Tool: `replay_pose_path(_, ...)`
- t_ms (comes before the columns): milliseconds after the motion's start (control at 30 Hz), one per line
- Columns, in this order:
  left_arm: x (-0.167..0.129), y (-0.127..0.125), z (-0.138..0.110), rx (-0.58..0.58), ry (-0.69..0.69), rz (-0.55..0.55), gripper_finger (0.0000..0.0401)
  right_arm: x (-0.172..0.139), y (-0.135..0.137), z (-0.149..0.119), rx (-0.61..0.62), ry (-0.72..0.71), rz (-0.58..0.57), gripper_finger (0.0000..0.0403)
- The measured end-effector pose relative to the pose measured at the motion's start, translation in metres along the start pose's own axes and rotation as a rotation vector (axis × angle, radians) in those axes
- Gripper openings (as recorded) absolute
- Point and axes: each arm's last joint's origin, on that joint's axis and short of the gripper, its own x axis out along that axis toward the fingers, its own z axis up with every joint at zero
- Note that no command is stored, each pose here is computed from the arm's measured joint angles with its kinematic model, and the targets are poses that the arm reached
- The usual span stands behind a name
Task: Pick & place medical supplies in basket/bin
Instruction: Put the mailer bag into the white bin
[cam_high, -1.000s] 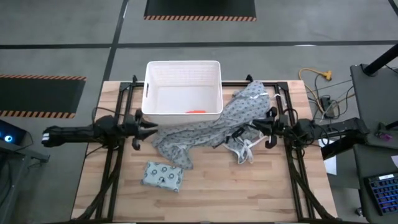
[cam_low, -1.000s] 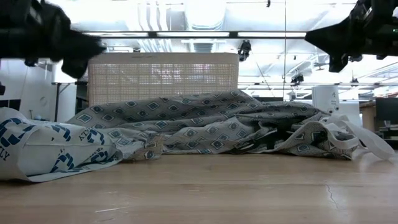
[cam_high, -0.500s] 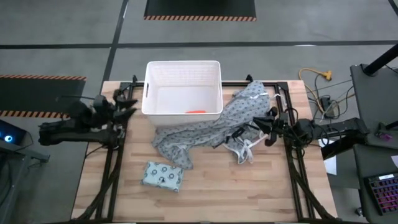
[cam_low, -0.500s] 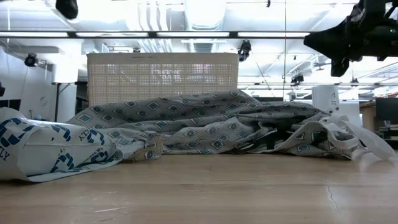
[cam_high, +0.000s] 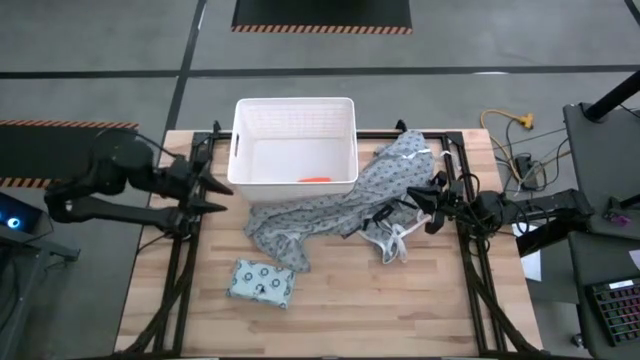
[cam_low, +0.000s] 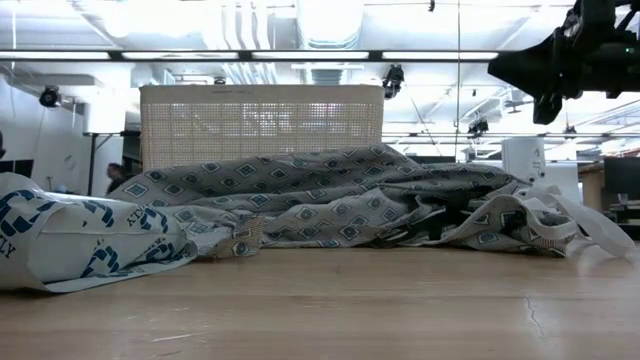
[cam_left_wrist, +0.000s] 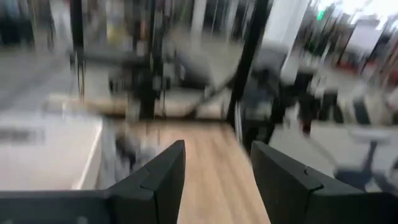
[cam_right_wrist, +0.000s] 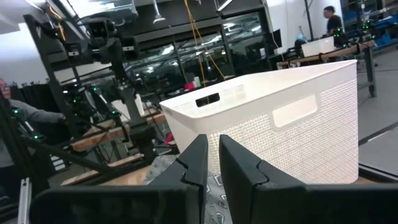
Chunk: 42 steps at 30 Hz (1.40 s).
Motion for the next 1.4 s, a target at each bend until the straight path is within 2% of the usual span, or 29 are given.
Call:
replay_pose_path(100, 0.004, -0.001, 0.013, -0.041, 0.130, 0.016, 0.0167, 0.000, 0.000, 0.000, -0.004, 0.000, 0.000, 0.0033)
replay_pose_path(367, 0.044, 0.000, 0.046, -0.042, 0.280, -0.017, 0.0167, 0.000, 0.000, 0.000, -0.011, 0.001, 0.001, 0.0033)
replay_pose_path(667, 0.113, 0.000, 0.038, -0.049, 0.504, -0.071, 0.0167, 0.000, 0.000, 0.000, -0.012, 0.001, 0.002, 0.0033)
replay_pose_path(900, 0.161, -0.013, 0.005, -0.055, 0.724, -0.126, 0.0167, 0.000, 0.000, -0.002, -0.022, 0.021, -0.001, 0.0033)
replay_pose_path(1000, 0.175, -0.026, -0.010, -0.058, 0.801, -0.156, 0.0167, 0.000, -0.001, -0.005, -0.038, 0.053, -0.009, 0.0034)
replay_pose_path(1133, 0.196, -0.047, -0.041, -0.066, 0.939, -0.184, 0.0167, 0.000, -0.002, -0.008, -0.049, 0.078, -0.015, 0.0034)
replay_pose_path(1400, 0.226, -0.077, -0.093, -0.123, 1.140, -0.155, 0.0167, 0.000, -0.002, -0.008, -0.049, 0.077, -0.015, 0.0034)
